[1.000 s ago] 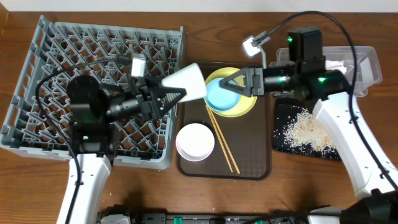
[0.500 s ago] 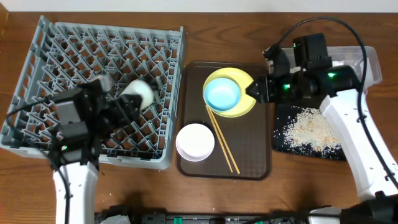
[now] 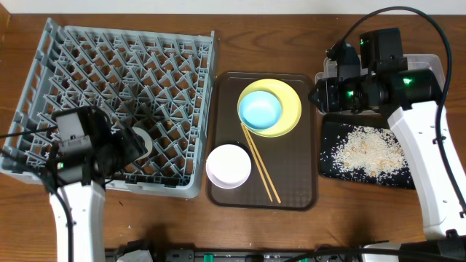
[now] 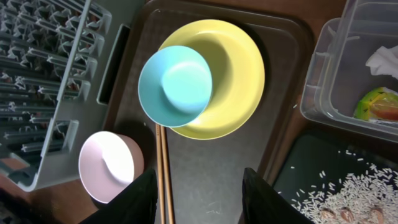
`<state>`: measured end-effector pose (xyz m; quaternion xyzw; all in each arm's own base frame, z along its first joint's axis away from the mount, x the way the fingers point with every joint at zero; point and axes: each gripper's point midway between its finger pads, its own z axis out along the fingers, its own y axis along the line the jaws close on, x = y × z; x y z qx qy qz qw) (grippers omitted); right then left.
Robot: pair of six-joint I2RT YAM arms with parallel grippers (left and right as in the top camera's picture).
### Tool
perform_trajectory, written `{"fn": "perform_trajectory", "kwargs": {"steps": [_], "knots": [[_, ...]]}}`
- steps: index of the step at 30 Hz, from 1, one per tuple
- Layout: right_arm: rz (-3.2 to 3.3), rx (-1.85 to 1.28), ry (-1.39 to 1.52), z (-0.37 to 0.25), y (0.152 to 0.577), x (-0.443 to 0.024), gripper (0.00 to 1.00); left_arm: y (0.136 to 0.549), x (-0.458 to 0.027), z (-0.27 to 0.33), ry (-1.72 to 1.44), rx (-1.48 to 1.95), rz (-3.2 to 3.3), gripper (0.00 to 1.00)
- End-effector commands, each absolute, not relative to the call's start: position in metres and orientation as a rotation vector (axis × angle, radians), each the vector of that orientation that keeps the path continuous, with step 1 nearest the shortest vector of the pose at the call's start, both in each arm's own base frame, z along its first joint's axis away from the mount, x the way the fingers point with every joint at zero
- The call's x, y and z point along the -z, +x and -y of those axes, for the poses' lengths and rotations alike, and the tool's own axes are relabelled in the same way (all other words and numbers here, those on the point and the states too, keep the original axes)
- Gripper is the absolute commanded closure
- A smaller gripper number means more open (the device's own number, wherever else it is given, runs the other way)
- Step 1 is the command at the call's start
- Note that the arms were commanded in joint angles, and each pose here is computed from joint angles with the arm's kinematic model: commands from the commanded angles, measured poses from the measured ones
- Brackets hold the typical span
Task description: Sort waste into correct bins and load items into the dishwasher
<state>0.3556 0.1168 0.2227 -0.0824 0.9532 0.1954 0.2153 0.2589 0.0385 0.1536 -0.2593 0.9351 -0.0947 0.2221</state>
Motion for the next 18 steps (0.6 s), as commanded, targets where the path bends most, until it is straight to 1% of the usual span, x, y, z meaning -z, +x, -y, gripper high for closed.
{"fn": "perform_trajectory", "kwargs": {"steps": [1, 3, 5, 7, 9, 11, 12, 14, 16, 17, 18], "knots": [[-2.634, -0.523, -0.243, -0.114, 0.356, -0.227, 0.58, 0.263, -0.141, -0.055, -0.741, 0.147, -2.625, 0.69], [-2.64, -0.522, -0.243, -0.114, 0.355, -0.227, 0.58, 0.265, -0.133, -0.063, -0.76, 0.092, -2.644, 0.68], [-2.642, -0.523, -0.242, -0.114, 0.355, -0.226, 0.58, 0.269, -0.126, -0.065, -0.767, 0.086, -2.662, 0.59], [-2.642, -0.523, -0.243, -0.114, 0.355, -0.226, 0.58, 0.273, -0.118, -0.066, -0.773, 0.089, -2.68, 0.56], [-2.642, -0.522, -0.242, -0.114, 0.355, -0.226, 0.56, 0.276, -0.11, -0.065, -0.779, 0.102, -2.702, 0.44], [-2.647, -0.523, -0.241, -0.114, 0.353, -0.226, 0.46, 0.277, -0.105, -0.065, -0.785, 0.102, -2.718, 0.36], [-2.651, -0.523, -0.241, -0.113, 0.353, -0.225, 0.4, 0.277, -0.103, -0.065, -0.787, 0.102, -2.723, 0.27], [-2.653, -0.523, -0.24, -0.113, 0.352, -0.225, 0.35, 0.278, -0.104, -0.065, -0.788, 0.103, -2.717, 0.16], [-2.651, -0.523, -0.241, -0.113, 0.353, -0.225, 0.32, 0.281, -0.111, -0.063, -0.777, 0.13, -2.696, 0.14], [-2.651, -0.524, -0.241, -0.114, 0.353, -0.225, 0.28, 0.284, -0.118, -0.058, -0.763, 0.178, -2.678, 0.13], [-2.651, -0.524, -0.241, -0.114, 0.352, -0.225, 0.2, 0.289, -0.128, -0.052, -0.747, 0.236, -2.649, 0.13]]}}
